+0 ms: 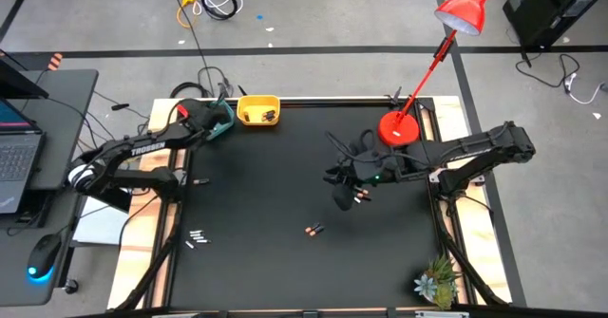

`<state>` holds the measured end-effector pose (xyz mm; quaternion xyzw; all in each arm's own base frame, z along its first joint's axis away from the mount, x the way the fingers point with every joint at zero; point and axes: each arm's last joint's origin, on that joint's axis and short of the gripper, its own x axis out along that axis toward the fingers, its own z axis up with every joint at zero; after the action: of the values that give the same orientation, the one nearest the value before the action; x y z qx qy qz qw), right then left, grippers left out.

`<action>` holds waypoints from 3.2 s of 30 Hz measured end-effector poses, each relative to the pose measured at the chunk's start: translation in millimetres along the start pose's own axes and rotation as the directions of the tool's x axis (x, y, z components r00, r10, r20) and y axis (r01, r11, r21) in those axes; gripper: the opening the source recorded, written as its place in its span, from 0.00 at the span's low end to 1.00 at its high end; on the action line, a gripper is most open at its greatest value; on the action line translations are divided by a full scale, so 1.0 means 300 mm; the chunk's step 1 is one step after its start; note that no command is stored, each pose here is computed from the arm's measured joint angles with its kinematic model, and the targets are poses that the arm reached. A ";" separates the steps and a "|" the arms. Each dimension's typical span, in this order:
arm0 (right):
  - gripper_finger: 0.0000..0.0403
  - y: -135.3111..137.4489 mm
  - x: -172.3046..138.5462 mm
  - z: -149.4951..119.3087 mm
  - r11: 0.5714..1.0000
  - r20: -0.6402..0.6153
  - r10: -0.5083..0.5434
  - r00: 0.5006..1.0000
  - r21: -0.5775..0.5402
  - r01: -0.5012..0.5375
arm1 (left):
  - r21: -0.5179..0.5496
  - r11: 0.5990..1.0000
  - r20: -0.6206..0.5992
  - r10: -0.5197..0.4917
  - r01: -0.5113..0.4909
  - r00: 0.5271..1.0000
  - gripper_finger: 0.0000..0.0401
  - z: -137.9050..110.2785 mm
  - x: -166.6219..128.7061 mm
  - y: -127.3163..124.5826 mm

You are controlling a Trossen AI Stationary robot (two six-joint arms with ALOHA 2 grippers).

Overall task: Sort batteries
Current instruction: Put the silver battery into the blue bin

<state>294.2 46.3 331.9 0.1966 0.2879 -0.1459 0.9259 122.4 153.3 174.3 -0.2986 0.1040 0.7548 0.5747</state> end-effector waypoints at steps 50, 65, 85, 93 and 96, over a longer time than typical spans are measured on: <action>0.29 -0.446 0.215 -0.393 0.988 -0.483 -0.133 0.866 0.005 0.154 | 0.171 0.605 -0.306 -0.718 0.778 0.625 0.40 -0.099 -0.250 -0.206; 0.28 -0.451 0.317 -0.488 0.983 -0.542 -0.175 0.822 -0.055 0.172 | 0.182 0.623 -0.299 -0.702 0.761 0.646 0.40 -0.100 -0.246 -0.202; 0.28 -0.093 0.044 -0.547 0.814 -0.536 0.138 0.833 -0.417 -0.403 | 0.186 0.590 -0.452 -0.658 0.785 0.602 0.40 -0.134 -0.245 -0.181; 0.34 0.028 0.120 -0.673 0.854 -0.545 0.207 0.812 -0.305 -0.422 | 0.256 0.541 -0.456 -0.663 0.801 0.593 0.40 -0.133 -0.245 -0.183; 0.37 0.049 0.134 -0.717 0.856 -0.541 0.180 0.822 -0.325 -0.402 | 0.267 0.506 -0.485 -0.665 0.820 0.568 0.40 -0.137 -0.247 -0.182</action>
<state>229.3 149.3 149.3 0.0630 0.5041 0.1221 0.8527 198.6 90.5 193.8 -0.2846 0.2323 0.3199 0.8733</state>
